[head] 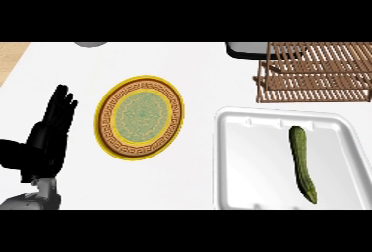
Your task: Pick the lemon from the tray and place it in the tiered shelf
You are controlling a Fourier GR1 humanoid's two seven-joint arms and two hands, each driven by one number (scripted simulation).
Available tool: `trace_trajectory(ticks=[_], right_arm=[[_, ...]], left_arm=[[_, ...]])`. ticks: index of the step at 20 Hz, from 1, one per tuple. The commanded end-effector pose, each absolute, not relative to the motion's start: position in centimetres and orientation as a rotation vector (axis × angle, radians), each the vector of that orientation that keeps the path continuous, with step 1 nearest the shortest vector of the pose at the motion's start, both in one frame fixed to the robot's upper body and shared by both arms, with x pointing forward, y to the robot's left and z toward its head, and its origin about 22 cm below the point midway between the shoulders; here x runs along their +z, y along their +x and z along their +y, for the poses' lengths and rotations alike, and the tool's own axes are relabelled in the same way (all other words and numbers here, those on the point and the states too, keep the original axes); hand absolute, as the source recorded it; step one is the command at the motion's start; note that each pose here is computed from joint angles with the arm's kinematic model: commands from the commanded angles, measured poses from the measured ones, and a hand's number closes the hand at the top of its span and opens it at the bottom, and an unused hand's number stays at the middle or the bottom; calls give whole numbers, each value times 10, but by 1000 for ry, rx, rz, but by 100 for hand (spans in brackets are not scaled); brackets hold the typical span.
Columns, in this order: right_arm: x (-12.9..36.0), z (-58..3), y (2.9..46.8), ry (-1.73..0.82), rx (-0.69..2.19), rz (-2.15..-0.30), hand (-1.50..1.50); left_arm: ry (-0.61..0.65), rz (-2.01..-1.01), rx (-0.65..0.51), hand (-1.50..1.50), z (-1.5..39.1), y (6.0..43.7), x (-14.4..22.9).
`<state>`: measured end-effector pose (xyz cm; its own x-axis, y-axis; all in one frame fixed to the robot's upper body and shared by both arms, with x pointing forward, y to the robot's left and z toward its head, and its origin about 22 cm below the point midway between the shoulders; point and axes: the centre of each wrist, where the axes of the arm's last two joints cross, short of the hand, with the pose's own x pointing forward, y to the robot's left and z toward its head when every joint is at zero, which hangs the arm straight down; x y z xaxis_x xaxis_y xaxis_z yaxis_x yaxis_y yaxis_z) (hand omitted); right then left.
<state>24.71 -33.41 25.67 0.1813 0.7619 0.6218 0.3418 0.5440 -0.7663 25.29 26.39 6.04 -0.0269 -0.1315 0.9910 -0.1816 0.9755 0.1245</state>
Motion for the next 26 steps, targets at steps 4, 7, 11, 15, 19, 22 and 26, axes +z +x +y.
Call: trace_trajectory(ticks=[4,7,11,15,19,22,26], right_arm=[[224,-356,291,-1029,318,-1440,150],[215,-371,312,-1029,336,-1444,150],[200,-355,345,-1057,261,-1467,150],[197,-392,354,-1037,251,-1504,150],[185,-364,383,-1030,277,-1518,150],[167,-379,394,-1067,270,-1473,150],[188,-387,397,-925,115,-1492,-150]], left_arm=[[241,-1605,49,0,262,252,54],[250,-1608,41,0,259,260,52],[238,-1611,31,0,274,249,50],[239,-1604,31,0,273,265,62],[227,-1601,37,0,264,246,54],[226,-1606,31,0,267,266,62],[238,-1607,30,0,264,266,57]])
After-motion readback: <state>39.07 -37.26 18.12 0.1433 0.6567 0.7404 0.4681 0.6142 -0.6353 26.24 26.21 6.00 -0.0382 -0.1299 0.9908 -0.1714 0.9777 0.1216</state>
